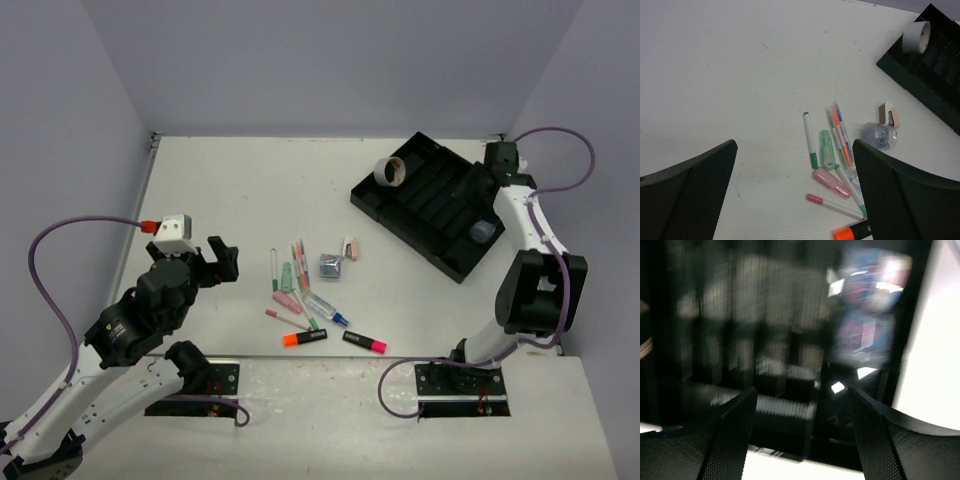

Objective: Sort the stationery into containers
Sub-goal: Place the stationery in the storage box, then pick up the stationery from the center of the board.

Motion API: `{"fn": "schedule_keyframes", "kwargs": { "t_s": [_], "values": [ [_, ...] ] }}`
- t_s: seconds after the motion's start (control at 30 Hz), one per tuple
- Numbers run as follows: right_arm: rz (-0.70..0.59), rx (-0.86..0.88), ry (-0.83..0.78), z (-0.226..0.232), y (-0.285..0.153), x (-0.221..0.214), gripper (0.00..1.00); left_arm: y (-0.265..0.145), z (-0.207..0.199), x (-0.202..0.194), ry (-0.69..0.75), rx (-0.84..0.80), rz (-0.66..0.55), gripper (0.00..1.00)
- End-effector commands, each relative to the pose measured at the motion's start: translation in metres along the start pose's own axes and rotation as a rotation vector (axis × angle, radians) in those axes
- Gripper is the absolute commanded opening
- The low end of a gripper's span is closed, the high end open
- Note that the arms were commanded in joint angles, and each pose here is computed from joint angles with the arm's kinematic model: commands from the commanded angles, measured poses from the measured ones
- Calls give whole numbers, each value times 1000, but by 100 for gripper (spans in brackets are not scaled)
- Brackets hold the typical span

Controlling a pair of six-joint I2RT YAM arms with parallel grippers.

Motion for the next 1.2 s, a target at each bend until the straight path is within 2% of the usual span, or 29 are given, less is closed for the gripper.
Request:
{"fn": "schedule_keyframes", "kwargs": {
  "t_s": [0.0, 0.13, 0.17, 0.23, 0.4, 0.57, 0.8, 1.07, 1.1, 1.17],
  "values": [
    [-152, 175, -180, 65, -71, -20, 74, 3, -2, 4, 3, 8, -29, 100],
    [-151, 339, -341, 112, -99, -78, 75, 2, 0, 5, -5, 18, -37, 100],
    [-135, 376, -382, 126, -104, -100, 81, 2, 0, 5, -6, 20, -38, 100],
    [-106, 405, -438, 146, -109, -133, 98, 2, 0, 5, -4, 22, -37, 100],
    [-28, 388, -588, 196, -112, -198, 99, 7, -3, 2, 16, 35, -14, 100],
    [14, 300, -600, 221, -104, -239, 99, 8, -3, 2, 16, 42, -12, 100],
    [53, 335, -601, 228, -97, -263, 99, 9, -3, 1, 21, 43, -7, 100],
    [40, 275, -572, 208, -91, -280, 93, 11, -5, 0, 28, 39, 2, 100],
    [45, 275, -570, 207, -89, -282, 89, 11, -5, 0, 29, 38, 2, 100],
    [56, 277, -566, 206, -87, -286, 73, 12, -5, 0, 30, 40, 4, 100]
  ]
}}
Point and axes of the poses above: each gripper's point midway between its finger pads, its own y axis out along the fingers, its own z axis along the line the jaws close on, x = y × z, the point moved 10 cm from there along -y, back along the fingers, and after that the axes turned 5 degrees about -y, right-handed, at the moved point
